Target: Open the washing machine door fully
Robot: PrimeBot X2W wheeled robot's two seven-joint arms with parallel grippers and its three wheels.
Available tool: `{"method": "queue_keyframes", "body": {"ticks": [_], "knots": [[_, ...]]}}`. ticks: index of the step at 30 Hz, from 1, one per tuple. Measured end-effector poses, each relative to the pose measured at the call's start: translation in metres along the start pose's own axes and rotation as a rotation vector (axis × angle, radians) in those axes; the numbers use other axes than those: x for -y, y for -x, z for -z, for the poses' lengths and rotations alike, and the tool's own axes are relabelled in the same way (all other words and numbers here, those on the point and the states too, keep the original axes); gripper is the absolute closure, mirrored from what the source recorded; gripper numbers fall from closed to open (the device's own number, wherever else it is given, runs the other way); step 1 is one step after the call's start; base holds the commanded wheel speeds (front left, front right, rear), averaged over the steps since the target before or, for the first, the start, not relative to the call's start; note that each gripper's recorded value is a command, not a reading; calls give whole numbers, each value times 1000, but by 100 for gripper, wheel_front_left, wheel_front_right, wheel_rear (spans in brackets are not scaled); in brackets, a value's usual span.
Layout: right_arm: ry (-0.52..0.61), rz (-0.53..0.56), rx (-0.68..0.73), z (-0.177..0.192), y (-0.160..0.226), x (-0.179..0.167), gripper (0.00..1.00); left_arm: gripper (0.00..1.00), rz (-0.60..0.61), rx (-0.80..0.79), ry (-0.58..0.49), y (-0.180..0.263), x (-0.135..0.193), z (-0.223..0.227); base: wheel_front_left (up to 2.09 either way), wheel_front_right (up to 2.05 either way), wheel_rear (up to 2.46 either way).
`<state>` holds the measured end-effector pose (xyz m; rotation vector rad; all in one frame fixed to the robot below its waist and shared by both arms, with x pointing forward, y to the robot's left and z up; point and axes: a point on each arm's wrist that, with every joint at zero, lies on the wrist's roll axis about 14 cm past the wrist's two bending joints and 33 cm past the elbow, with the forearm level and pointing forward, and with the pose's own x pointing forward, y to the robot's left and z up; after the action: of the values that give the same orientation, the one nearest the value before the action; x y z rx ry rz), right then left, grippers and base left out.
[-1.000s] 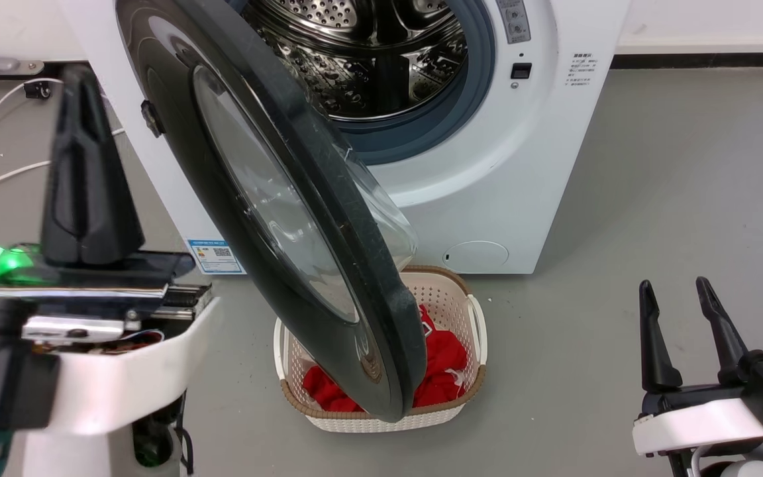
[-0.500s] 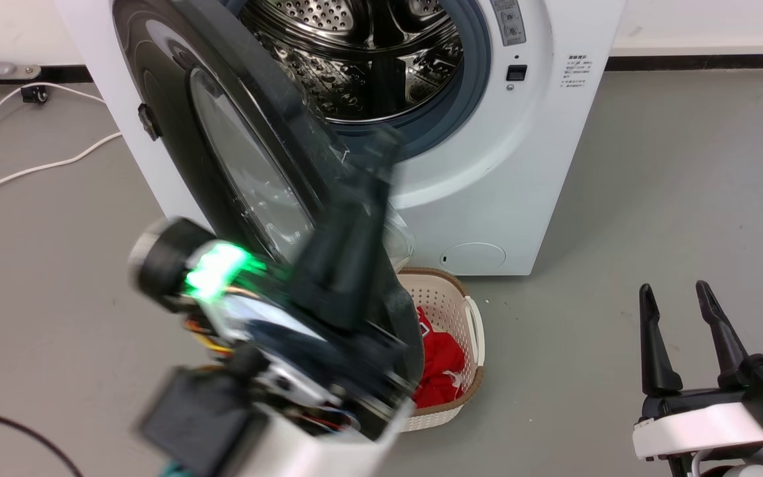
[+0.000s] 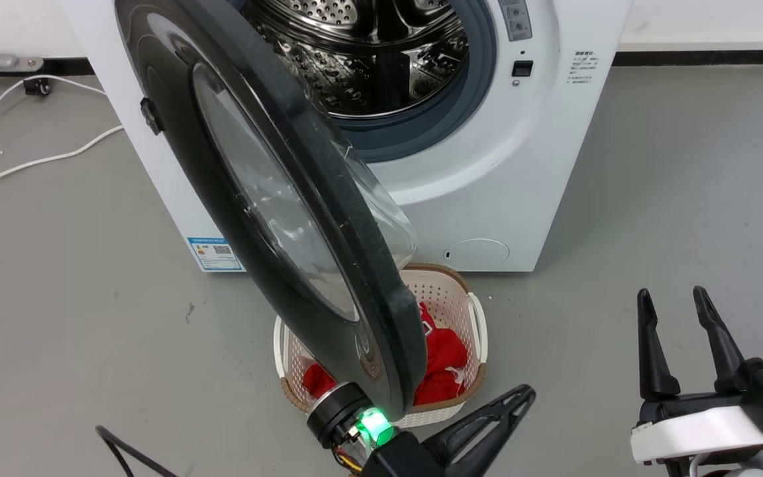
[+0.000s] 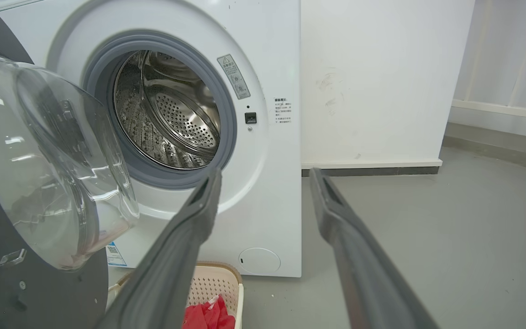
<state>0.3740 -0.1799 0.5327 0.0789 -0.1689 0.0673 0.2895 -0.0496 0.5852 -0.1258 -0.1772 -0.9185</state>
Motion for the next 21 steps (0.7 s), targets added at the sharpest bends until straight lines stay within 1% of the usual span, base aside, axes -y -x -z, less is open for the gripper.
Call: {"method": "queue_keyframes", "body": {"ticks": [3, 6, 12, 21], "knots": [[-3, -2, -7, 3, -1, -1, 0, 100, -15, -47, 13, 2, -5, 17, 0, 0, 0], [-8, -4, -11, 4, -1, -2, 0, 100, -63, -55, 12, 2, -19, 24, 0, 0, 0], [-10, 1, -18, 6, -2, 0, 0, 100, -139, -22, -14, -8, -47, 21, 0, 0, 0], [-22, 13, -40, 14, 1, 3, 0, 100, -211, -15, -11, -18, -72, 27, 0, 0, 0]]}}
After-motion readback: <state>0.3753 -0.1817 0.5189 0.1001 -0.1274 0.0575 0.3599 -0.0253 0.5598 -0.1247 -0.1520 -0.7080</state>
